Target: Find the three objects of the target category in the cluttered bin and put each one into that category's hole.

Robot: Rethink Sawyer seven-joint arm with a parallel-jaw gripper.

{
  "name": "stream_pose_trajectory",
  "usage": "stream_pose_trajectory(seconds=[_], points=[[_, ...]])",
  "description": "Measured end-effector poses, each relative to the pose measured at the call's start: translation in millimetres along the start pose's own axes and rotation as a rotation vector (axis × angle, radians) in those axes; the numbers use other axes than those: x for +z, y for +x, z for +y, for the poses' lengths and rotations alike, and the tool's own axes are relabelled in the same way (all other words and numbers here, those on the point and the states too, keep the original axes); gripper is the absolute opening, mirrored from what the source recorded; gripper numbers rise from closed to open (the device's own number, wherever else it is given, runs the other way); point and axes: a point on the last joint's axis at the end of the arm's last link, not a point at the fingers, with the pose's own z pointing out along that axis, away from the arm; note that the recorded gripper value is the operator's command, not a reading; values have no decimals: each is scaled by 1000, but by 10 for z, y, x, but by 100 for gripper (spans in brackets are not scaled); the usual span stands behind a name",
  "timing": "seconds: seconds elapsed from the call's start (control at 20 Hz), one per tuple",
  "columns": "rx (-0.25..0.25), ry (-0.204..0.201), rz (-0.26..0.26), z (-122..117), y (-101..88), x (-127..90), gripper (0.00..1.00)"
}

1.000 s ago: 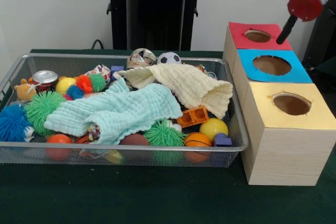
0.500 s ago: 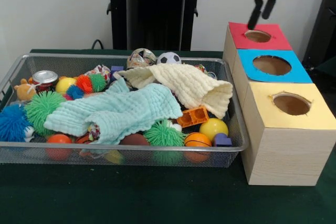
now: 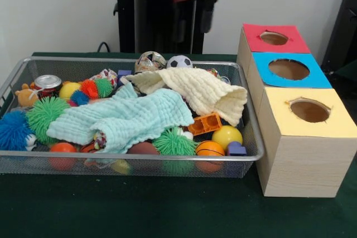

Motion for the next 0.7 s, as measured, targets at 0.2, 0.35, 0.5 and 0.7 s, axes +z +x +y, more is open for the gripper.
stream_pose_trajectory(seconds=[0.2,0.35,0.5,0.7], points=[[58,-35,-8,-346,310,145,100],[70,-48,-12,-447,390,206,100],[74,-74,-24,-563,461,318,100],[61,-105,-41,-613,466,436,100]])
